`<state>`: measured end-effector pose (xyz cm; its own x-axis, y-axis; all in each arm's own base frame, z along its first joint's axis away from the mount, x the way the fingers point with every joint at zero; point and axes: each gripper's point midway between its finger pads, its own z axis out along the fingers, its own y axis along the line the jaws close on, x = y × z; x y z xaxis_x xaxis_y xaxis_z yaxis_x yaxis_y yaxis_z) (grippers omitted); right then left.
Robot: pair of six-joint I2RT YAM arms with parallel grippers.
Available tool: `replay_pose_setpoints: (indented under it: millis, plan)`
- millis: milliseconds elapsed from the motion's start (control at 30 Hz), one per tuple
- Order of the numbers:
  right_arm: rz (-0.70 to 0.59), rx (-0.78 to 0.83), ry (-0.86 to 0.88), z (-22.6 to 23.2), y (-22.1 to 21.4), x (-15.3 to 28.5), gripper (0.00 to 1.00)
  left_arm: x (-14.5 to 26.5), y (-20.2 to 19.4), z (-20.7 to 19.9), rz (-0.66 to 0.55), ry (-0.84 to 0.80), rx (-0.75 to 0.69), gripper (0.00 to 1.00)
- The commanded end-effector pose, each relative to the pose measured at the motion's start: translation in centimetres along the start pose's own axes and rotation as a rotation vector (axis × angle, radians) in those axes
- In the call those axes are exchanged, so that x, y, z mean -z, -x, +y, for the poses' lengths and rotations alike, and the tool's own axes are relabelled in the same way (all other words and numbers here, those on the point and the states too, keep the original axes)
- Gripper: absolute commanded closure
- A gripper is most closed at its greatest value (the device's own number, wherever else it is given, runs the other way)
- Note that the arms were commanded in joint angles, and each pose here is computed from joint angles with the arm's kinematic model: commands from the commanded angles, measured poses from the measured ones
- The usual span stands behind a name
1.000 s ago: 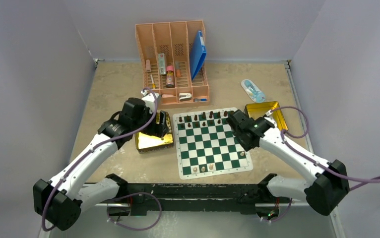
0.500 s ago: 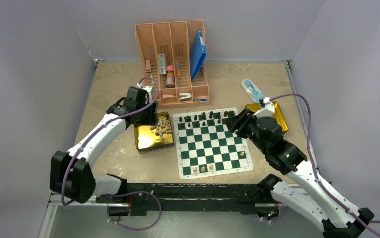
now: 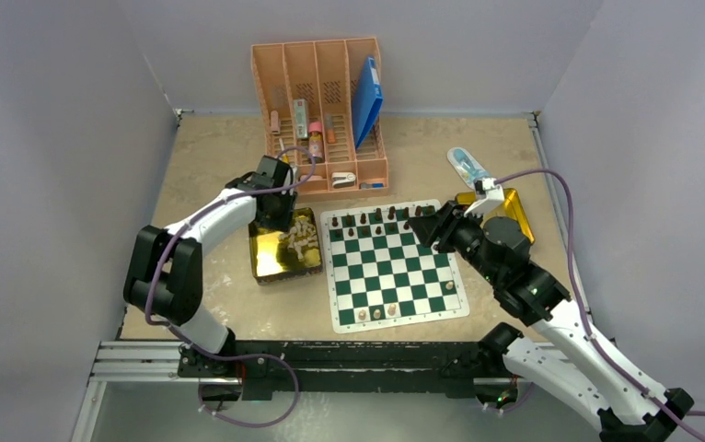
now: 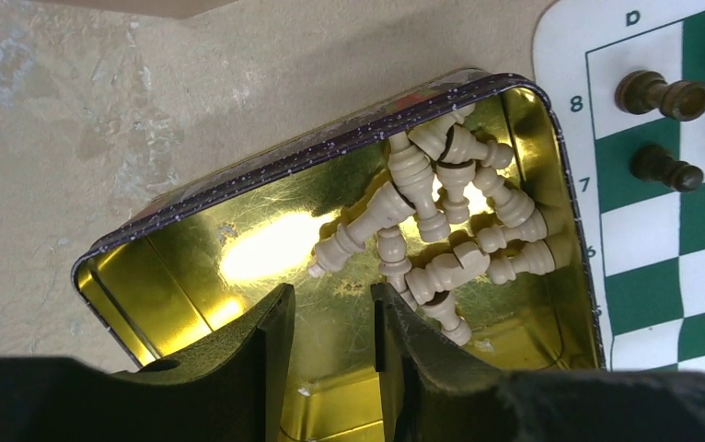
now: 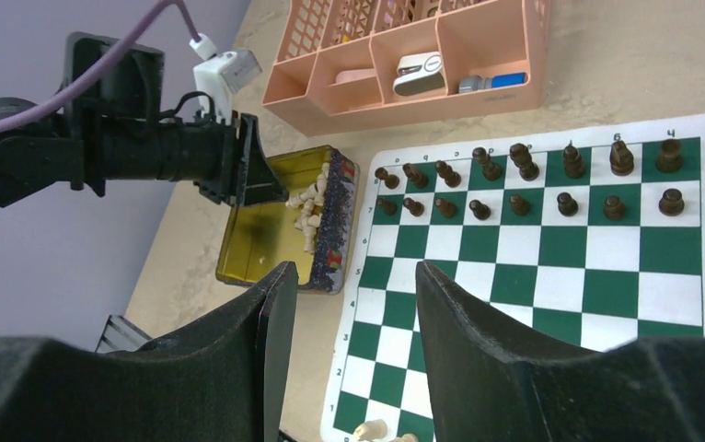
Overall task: Set up the chess pieces on the board
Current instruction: Pick up the chess piece from the storage box.
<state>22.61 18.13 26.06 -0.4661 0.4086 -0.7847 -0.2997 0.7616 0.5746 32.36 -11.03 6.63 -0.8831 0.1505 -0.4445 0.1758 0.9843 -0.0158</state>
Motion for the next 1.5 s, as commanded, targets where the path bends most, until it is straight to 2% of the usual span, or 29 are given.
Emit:
replay_pose_setpoints:
  millis: [0, 233, 533, 867, 1033, 1267, 1467]
  plan:
    - [-0.052, 0.031, 0.054, 1.0, 1.1, 0.1, 0.47, -0.1, 2.1, 0.2, -0.054, 0.002, -0.026, 0.65]
    - [-0.055, 0.018, 0.048, 0.6, 0.8, 0.2, 0.48, -0.6, 3.7, -0.4, -0.071, -0.029, -0.066, 0.66]
    - [-0.073, 0.017, 0.041, 0.5, 1.2, 0.1, 0.49, -1.1, 3.3, -2.0, -0.065, -0.12, -0.094, 0.68]
    - [-0.08, 0.011, 0.041, 0.7, 1.6, 1.0, 0.5, -2.7, 2.2, -1.6, -0.014, -0.098, -0.089, 0.72]
    - [-0.104, 0.016, 0.039, 0.9, 2.6, 1.6, 0.51, -3.4, 0.7, -1.1, 0.056, -0.067, -0.066, 0.76]
    - [-0.133, 0.023, 0.035, 1.1, 3.6, 2.5, 0.51, -2.3, -1.1, 0.4, 0.127, 0.03, 0.007, 0.81]
    - [-0.134, 0.017, 0.035, 0.7, 3.0, 2.4, 0.52, -1.3, -1.7, -0.1, 0.123, 0.015, 0.072, 0.8]
